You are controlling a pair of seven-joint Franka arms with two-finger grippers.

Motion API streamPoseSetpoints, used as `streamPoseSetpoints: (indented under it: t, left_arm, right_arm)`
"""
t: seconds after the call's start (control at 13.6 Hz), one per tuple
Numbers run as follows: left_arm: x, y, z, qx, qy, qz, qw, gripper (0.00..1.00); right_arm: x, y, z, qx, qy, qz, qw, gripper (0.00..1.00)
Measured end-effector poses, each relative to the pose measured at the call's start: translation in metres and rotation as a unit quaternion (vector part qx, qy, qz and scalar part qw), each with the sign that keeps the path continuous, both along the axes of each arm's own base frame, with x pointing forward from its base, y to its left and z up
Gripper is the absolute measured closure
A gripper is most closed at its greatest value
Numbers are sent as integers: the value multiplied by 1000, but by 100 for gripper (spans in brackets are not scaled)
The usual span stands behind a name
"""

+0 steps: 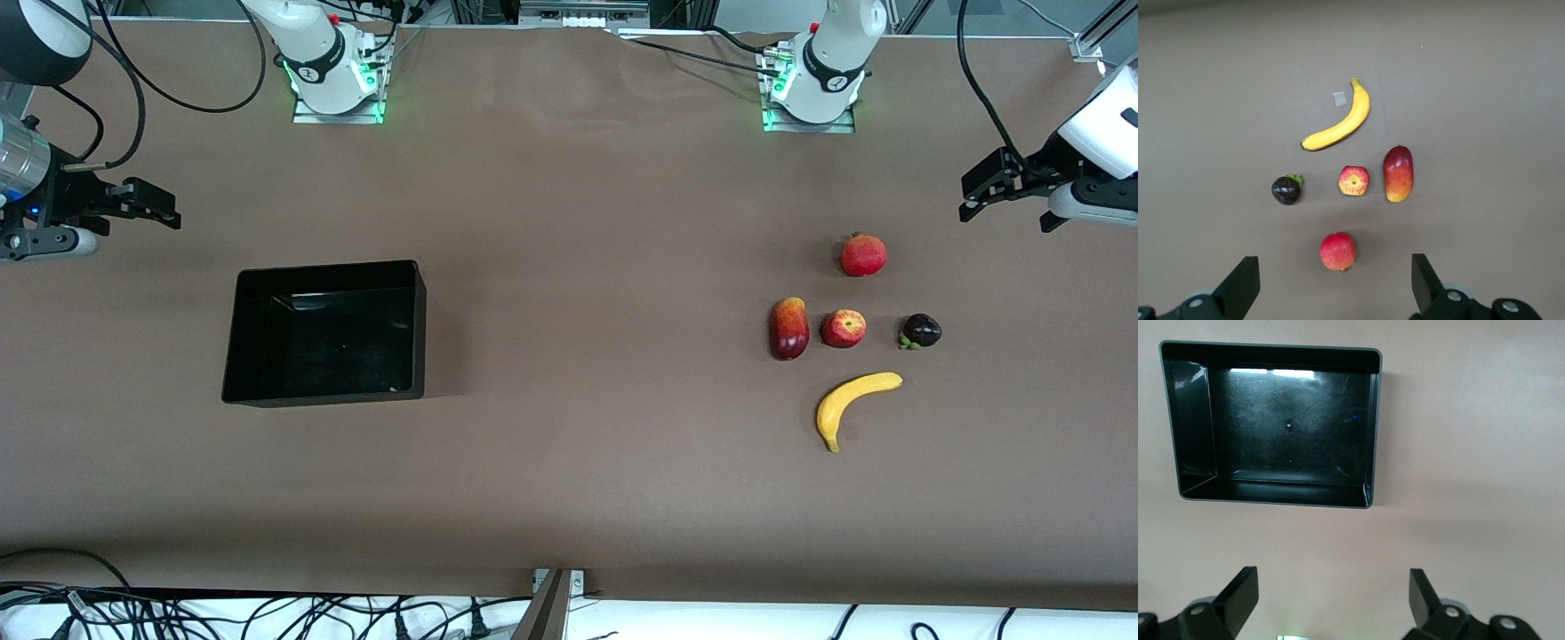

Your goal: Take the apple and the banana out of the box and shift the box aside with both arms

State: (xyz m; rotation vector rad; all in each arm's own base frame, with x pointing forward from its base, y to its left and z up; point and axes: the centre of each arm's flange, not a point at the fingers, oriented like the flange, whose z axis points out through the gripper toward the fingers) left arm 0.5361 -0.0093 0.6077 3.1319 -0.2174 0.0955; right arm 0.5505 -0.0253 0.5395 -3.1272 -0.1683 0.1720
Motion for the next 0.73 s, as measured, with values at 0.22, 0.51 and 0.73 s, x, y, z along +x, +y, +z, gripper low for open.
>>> streamPoseSetpoints:
  t: [0.22,0.51,0.73]
  left_arm:
    - [2,-10,17,0,-14,-10,1000,0]
    - [1,-10,24,0,-15,-10,1000,0]
    - [3,-10,23,-1,-13,-10,1000,0]
  right_arm:
    - [4,-4,9,0,-18,-4,1000,0]
    - [6,-8,17,-1,-27,-10,1000,0]
    - [6,-8,17,-1,-30,-13,999,0]
